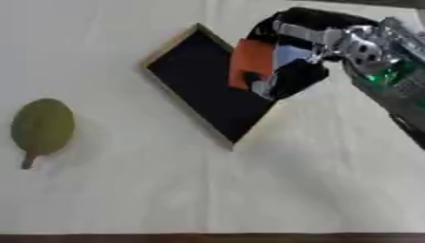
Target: Pick up objects on the table and place them in the box.
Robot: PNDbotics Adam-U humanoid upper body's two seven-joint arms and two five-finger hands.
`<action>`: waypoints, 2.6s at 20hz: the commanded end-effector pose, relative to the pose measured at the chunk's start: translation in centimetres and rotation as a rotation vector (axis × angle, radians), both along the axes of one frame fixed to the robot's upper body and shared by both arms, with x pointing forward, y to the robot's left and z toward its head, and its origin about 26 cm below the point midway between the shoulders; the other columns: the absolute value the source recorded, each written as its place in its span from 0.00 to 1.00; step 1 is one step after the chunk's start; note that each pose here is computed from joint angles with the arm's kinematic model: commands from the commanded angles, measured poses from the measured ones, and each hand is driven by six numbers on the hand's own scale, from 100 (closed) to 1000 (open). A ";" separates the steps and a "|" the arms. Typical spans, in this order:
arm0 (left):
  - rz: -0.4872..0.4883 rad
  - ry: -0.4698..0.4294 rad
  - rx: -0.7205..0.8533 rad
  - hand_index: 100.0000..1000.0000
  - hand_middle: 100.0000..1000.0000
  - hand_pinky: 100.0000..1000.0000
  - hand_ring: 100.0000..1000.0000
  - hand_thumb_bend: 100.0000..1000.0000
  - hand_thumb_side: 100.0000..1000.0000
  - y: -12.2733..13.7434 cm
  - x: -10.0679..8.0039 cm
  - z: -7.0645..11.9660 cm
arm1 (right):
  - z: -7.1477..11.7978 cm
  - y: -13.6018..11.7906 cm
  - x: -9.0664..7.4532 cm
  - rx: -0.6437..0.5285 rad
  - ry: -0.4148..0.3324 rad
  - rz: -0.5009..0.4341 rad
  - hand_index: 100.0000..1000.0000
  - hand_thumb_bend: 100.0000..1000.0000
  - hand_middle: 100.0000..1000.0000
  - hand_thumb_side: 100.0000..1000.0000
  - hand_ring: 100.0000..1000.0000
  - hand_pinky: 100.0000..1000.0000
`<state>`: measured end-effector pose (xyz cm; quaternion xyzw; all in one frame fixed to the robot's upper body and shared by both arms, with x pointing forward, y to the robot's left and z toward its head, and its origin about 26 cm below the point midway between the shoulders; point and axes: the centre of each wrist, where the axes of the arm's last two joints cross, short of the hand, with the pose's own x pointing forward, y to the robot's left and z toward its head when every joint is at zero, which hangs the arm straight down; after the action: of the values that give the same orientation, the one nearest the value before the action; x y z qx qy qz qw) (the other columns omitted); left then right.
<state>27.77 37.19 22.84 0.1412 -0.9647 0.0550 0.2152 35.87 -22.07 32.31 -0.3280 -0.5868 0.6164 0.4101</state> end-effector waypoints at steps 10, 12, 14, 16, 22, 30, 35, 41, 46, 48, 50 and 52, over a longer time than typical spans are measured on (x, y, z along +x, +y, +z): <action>-0.008 -0.018 0.017 0.80 0.61 0.93 0.76 0.00 0.56 0.0 -0.3 0.7 | 0.4 -1.2 2.9 -0.135 -0.034 -0.036 0.88 0.05 0.77 0.39 0.89 0.90; -0.007 -0.016 0.015 0.80 0.61 0.93 0.76 0.00 0.56 0.0 -0.3 0.6 | 0.5 -1.3 2.9 -0.145 -0.046 -0.039 0.89 0.07 0.80 0.43 0.91 0.91; -0.007 -0.016 0.015 0.80 0.61 0.93 0.76 0.00 0.56 0.0 -0.3 0.6 | 0.7 -1.3 2.9 -0.149 -0.064 -0.045 0.91 0.11 0.81 0.47 0.93 0.93; -0.008 -0.015 0.016 0.80 0.61 0.93 0.76 0.00 0.56 0.0 -0.3 0.6 | 0.7 -1.3 2.7 -0.146 -0.082 -0.045 0.91 0.16 0.81 0.50 0.93 0.93; -0.010 -0.010 0.017 0.80 0.61 0.93 0.76 0.00 0.55 0.0 -0.3 0.6 | 1.2 -1.2 2.0 -0.107 -0.094 -0.026 0.91 0.16 0.81 0.48 0.93 0.93; -0.011 -0.009 0.016 0.80 0.61 0.93 0.76 0.00 0.55 0.0 -0.3 0.6 | 1.6 -1.4 1.3 -0.093 -0.098 -0.016 0.90 0.06 0.79 0.45 0.91 0.92; -0.007 -0.009 0.016 0.80 0.61 0.93 0.77 0.00 0.55 0.1 -0.4 0.6 | 3.3 -2.7 -0.5 -0.011 -0.166 -0.025 0.90 0.00 0.80 0.31 0.91 0.92; -0.002 -0.008 0.019 0.80 0.61 0.93 0.77 0.00 0.55 0.1 -0.4 0.6 | 5.0 -5.3 -1.2 -0.001 -0.207 -0.054 0.91 0.02 0.81 0.23 0.92 0.92; -0.001 -0.009 0.025 0.80 0.61 0.93 0.77 0.00 0.55 0.1 -0.4 0.6 | 4.8 -7.1 -0.4 -0.056 -0.195 -0.076 0.93 0.15 0.83 0.22 0.94 0.93; 0.000 -0.009 0.027 0.80 0.61 0.93 0.77 0.00 0.55 0.1 -0.4 0.6 | 4.7 -7.6 -0.1 -0.081 -0.190 -0.087 0.93 0.24 0.84 0.19 0.94 0.93; -0.001 -0.010 0.029 0.80 0.61 0.93 0.77 0.00 0.55 0.1 -0.4 0.7 | 4.5 -8.1 0.3 -0.102 -0.183 -0.100 0.93 0.28 0.84 0.18 0.95 0.93; -0.002 -0.011 0.032 0.80 0.61 0.93 0.77 0.00 0.55 0.1 -0.4 0.7 | 4.4 -8.6 0.7 -0.118 -0.170 -0.107 0.93 0.30 0.85 0.18 0.95 0.94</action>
<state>27.78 37.13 22.70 0.1367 -0.9642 0.0526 0.2213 37.01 -29.52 35.31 -0.4088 -0.5725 0.6027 0.3766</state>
